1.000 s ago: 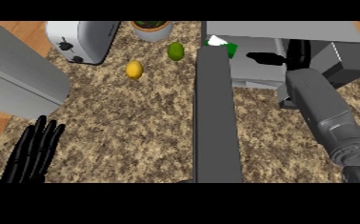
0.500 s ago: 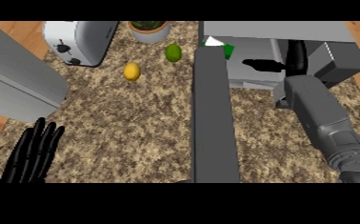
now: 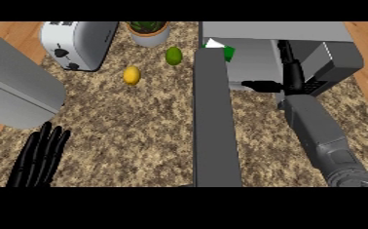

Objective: Pick up the milk, place it into the microwave and close the microwave

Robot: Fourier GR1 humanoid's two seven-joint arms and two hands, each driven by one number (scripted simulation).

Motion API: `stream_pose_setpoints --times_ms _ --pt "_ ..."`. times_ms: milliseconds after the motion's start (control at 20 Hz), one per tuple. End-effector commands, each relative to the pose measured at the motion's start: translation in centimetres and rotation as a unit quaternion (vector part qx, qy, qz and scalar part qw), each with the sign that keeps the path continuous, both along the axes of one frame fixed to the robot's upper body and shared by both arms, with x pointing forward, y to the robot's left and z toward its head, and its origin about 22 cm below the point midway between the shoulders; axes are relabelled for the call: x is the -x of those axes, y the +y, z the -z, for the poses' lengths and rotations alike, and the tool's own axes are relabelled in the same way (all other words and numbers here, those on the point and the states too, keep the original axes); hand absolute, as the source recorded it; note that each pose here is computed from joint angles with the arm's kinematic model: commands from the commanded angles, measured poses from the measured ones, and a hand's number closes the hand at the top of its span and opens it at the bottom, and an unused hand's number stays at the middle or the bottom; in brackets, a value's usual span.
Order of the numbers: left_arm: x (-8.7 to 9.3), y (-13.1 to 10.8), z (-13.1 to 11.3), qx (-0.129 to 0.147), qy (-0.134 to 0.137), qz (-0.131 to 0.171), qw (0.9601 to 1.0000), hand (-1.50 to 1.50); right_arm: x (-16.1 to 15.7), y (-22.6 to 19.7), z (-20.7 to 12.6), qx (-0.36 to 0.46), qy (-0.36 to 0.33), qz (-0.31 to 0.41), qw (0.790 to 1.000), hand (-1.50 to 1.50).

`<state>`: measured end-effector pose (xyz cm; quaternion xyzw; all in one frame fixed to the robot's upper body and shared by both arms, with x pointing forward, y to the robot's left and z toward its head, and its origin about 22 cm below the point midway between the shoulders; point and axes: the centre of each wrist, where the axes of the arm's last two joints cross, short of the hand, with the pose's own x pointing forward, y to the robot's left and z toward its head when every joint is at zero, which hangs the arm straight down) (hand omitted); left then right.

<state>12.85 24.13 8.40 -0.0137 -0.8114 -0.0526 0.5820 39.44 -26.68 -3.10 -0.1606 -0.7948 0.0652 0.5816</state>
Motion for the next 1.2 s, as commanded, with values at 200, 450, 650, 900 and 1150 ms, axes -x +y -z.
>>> stream_pose_setpoints --times_ms 200,450,650,900,1150 --pt "-0.3 -0.9 -1.3 0.008 0.002 -0.010 0.9999 -1.50 5.4 -0.5 6.3 -0.033 0.070 -0.001 0.997 -1.50" --pt "0.4 0.4 0.6 -0.007 0.015 0.002 0.9999 -1.50 8.4 0.2 9.1 -0.091 0.068 -0.016 0.993 -1.50" --pt "-1.8 -1.5 0.9 0.002 0.017 0.043 0.9989 -1.50 10.5 0.7 10.7 -0.110 0.074 -0.010 0.991 -1.50" --pt "-1.2 -1.5 1.4 0.016 0.039 0.133 0.9902 -1.50 13.1 -0.1 12.2 -0.159 0.080 -0.063 0.982 -1.50" --pt "-2.6 -2.6 0.1 -0.046 0.042 0.153 0.9863 1.50 18.4 -0.8 14.6 -0.185 0.069 -0.069 0.978 -1.50"
